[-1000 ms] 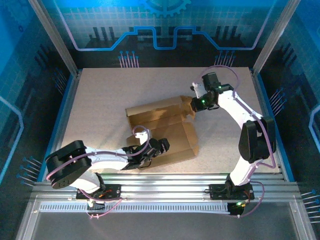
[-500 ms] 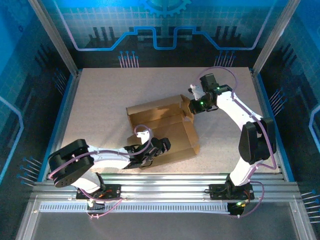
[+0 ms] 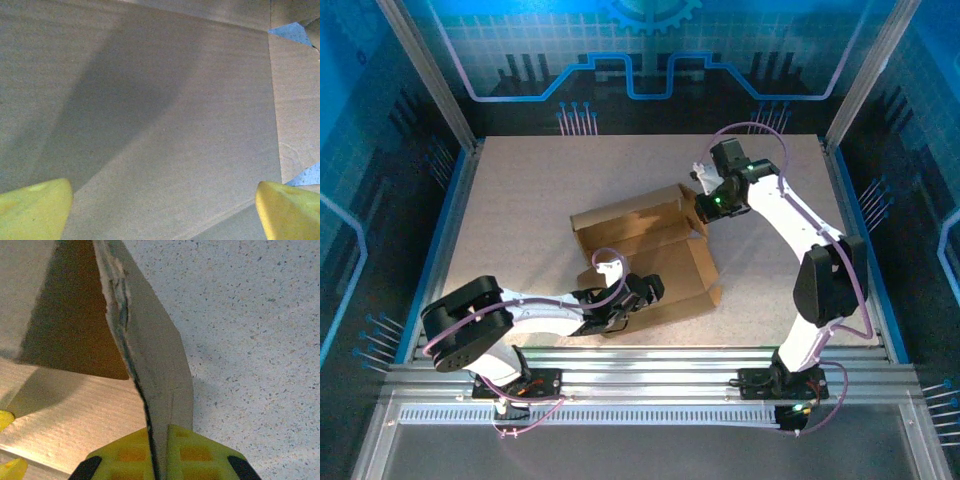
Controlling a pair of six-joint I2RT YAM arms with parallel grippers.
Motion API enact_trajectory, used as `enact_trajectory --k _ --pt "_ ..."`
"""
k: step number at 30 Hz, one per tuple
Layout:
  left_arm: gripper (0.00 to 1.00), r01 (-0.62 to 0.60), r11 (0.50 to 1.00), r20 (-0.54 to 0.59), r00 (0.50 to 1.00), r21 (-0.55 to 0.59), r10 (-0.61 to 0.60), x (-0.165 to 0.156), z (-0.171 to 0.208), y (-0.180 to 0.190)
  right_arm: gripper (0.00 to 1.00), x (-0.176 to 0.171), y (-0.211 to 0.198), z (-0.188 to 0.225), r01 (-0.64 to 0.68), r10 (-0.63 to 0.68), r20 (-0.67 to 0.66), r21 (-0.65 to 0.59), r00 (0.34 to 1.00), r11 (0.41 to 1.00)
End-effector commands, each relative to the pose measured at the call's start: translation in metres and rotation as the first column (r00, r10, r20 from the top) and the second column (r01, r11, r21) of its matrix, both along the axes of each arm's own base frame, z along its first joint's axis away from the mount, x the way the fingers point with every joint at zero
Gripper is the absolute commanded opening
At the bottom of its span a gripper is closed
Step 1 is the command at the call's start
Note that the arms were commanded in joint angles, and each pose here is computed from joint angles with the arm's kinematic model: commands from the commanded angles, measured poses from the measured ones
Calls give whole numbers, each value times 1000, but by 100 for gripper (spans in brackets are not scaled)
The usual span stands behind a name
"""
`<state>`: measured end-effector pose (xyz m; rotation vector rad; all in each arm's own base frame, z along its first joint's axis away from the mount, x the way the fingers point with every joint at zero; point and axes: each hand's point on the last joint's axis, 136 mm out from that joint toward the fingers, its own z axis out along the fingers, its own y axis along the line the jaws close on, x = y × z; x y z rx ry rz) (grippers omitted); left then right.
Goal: Fold the paper box
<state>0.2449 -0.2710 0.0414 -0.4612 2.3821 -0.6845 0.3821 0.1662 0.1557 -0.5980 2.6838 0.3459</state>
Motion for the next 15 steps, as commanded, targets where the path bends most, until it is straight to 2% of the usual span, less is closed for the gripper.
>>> enact_trajectory --k 1,9,15 --pt "95 69 995 -163 985 77 -56 -31 -42 10 6 -6 9 2 -40 40 -38 -10 998 999" --pt "94 66 995 -162 985 76 -53 -31 -42 11 6 6 -4 -1 -36 36 -3 -115 999 993" --pt "94 72 994 -164 985 82 -58 -30 -41 10 6 12 1 6 -48 51 27 -116 998 992"
